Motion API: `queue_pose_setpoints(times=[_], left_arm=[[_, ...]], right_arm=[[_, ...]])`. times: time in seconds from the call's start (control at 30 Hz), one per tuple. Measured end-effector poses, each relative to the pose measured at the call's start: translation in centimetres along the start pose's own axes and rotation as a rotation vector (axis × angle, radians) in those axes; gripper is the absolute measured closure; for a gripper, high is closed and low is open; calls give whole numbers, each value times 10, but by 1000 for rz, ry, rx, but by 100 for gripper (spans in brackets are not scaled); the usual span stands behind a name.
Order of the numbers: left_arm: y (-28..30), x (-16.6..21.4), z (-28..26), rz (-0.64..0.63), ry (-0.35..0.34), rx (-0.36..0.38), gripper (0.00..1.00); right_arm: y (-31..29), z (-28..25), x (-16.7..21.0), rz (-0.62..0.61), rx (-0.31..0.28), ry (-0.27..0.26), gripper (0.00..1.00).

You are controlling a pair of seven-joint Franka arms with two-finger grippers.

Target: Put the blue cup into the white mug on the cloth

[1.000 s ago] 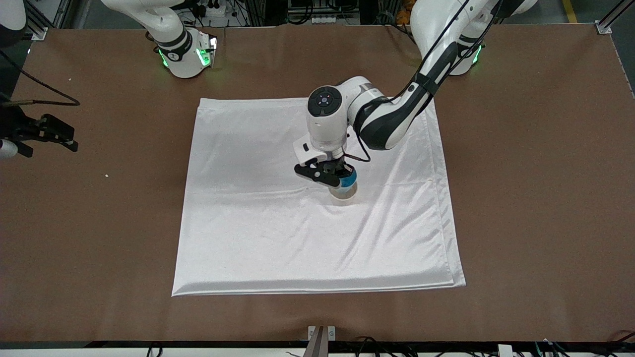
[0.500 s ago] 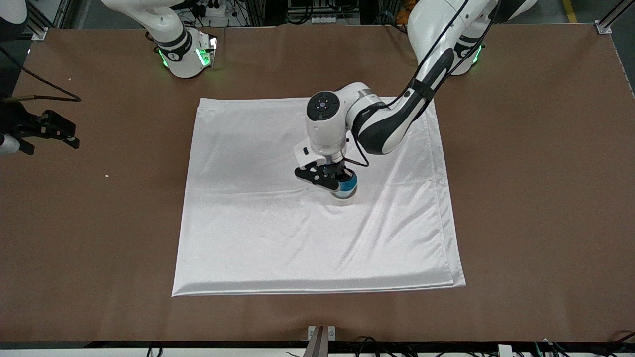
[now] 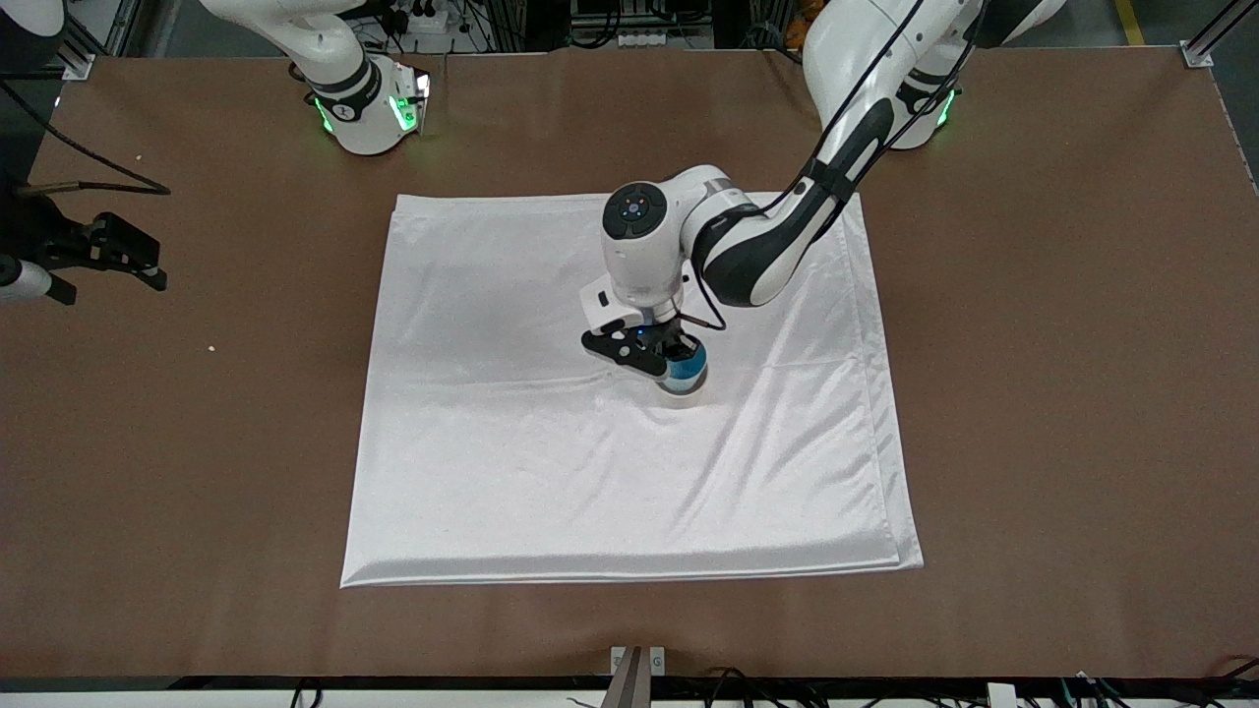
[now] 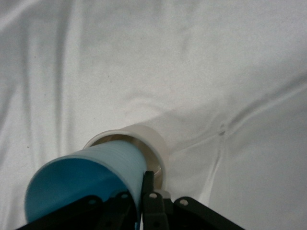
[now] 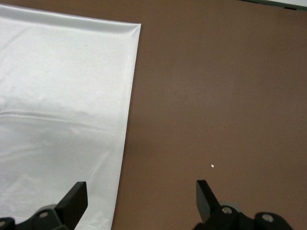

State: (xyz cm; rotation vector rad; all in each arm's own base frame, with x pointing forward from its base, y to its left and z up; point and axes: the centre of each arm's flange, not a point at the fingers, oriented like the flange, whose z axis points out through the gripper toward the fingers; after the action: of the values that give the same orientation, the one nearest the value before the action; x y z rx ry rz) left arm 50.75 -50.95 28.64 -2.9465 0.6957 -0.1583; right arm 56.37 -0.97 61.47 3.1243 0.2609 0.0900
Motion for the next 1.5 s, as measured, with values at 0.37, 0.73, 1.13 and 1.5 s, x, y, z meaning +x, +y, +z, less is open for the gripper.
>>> queue_pose_setpoints(times=[0.37, 0.73, 1.13, 1.5], left_arm=[[1, 0, -1, 2, 2, 1, 57], [-1, 7, -12, -6, 25, -6, 5], [-37, 17, -85, -65, 79, 13, 0], [-115, 1, -199, -247, 46, -69, 0]], right_arm=[[0, -1, -1, 1, 1, -2, 0], [0, -5, -3, 1, 1, 0, 0], [-1, -11, -6, 94, 3, -4, 0], [-11, -12, -5, 140, 4, -5, 0]])
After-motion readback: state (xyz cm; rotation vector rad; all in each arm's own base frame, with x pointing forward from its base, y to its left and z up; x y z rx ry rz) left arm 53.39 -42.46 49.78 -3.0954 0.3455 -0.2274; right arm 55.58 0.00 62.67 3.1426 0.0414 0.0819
